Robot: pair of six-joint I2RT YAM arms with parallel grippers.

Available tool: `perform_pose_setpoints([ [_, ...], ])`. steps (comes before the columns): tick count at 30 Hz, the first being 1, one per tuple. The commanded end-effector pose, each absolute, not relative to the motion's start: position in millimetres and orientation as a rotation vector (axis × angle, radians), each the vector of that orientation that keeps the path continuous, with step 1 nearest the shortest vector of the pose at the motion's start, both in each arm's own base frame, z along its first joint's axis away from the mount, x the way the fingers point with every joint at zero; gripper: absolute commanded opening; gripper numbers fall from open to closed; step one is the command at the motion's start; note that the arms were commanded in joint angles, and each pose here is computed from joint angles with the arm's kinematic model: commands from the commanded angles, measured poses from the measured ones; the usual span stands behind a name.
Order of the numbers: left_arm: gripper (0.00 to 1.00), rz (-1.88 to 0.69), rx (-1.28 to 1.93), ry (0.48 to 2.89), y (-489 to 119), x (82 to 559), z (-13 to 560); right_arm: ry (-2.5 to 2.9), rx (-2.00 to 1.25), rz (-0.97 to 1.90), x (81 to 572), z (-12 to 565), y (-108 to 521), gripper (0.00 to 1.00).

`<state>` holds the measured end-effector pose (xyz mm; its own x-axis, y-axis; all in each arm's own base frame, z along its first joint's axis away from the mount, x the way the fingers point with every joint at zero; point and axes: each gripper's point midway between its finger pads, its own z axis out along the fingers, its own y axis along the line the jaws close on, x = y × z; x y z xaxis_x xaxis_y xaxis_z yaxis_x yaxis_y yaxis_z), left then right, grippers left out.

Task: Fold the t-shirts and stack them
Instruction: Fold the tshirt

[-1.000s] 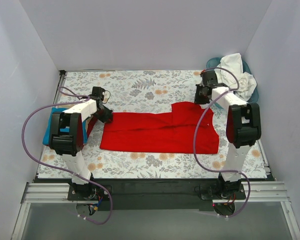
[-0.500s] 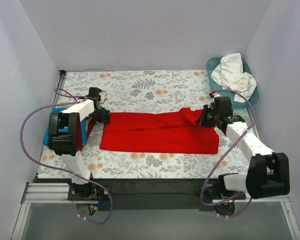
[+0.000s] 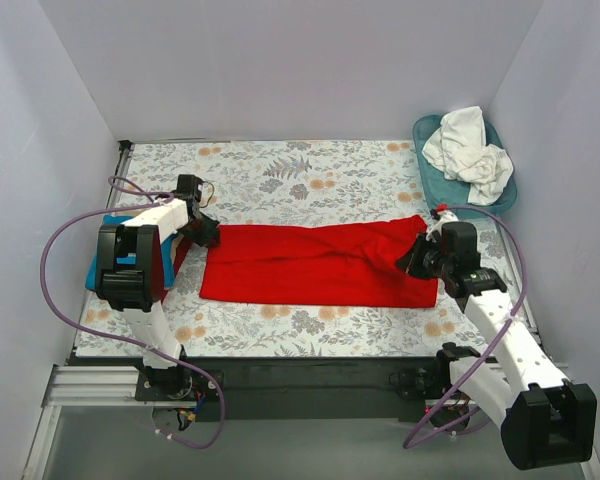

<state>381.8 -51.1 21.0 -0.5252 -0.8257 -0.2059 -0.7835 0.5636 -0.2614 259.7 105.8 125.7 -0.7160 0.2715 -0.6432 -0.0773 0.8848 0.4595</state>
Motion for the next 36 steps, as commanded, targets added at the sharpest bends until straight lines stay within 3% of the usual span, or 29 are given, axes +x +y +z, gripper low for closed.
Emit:
perform_pose_setpoints([
  [1, 0.09, -0.177, -1.319, 2.485, -44, 381, 22, 2.337, 0.157, 0.597, 241, 112, 104, 0.01],
  [10, 0.09, -0.173, -1.320, 2.488, -41, 381, 21, 2.333, 0.188, 0.562, 219, 110, 94, 0.01],
  [24, 0.09, -0.179, -1.319, 2.476, -37, 385, 26, 2.241, 0.188, 0.517, 223, 156, 86, 0.01],
  [34, 0.09, -0.179, -1.321, 2.477, -35, 386, 25, 2.302, 0.199, 0.509, 211, 131, 84, 0.01],
  [36, 0.10, -0.180, -1.321, 2.478, -35, 387, 25, 2.327, 0.191, 0.550, 206, 121, 90, 0.08],
])
